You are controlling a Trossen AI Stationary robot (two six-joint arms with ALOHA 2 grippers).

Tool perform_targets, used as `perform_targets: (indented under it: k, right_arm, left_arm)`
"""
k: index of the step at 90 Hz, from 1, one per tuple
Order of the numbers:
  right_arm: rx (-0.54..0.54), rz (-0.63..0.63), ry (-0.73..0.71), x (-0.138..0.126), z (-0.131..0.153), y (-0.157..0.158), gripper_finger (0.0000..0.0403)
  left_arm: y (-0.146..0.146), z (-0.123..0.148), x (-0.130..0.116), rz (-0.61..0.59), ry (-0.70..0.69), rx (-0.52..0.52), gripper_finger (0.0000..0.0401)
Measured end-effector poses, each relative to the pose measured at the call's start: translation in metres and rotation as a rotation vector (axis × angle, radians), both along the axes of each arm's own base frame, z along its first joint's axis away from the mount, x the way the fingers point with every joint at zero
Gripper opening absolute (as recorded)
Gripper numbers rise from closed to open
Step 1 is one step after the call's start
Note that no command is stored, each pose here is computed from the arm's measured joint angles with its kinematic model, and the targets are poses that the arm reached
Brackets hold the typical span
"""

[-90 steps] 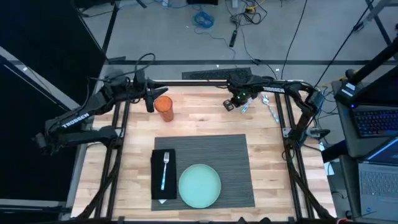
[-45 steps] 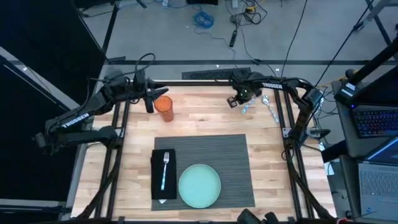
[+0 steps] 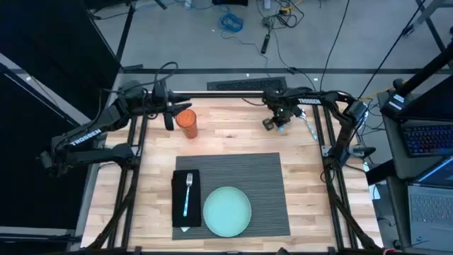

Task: Set table place
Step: Put the white knife on the gray table mat

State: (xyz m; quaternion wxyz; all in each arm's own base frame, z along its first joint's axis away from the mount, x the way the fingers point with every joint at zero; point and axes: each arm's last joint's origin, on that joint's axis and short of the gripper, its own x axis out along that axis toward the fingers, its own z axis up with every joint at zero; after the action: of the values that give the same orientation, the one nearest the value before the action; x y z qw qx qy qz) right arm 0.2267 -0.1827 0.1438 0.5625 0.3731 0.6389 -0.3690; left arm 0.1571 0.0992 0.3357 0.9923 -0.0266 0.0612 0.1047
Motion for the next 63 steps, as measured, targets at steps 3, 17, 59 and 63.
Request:
perform_targets:
  k: [3, 17, 59, 63]
  right_arm:
    - [0.009, 0.006, 0.003, 0.0, 0.002, 0.003, 0.0]
    - [-0.114, 0.035, -0.115, 0.013, 0.018, 0.005, 0.0]
    - [-0.255, -0.093, 0.007, -0.022, 0.046, -0.015, 0.0072]
    - [-0.248, -0.085, 0.014, -0.023, 0.046, -0.013, 0.0092]
  left_arm:
    - [0.0, -0.001, 0.0, 0.0, 0.009, -0.006, 0.0105]
    - [0.0, -0.001, 0.0, -0.003, 0.012, 0.019, 0.0105]
    - [0.0, -0.004, 0.0, -0.002, 0.035, -0.006, 0.0105]
    - [0.0, -0.004, 0.0, -0.002, 0.034, -0.006, 0.0105]
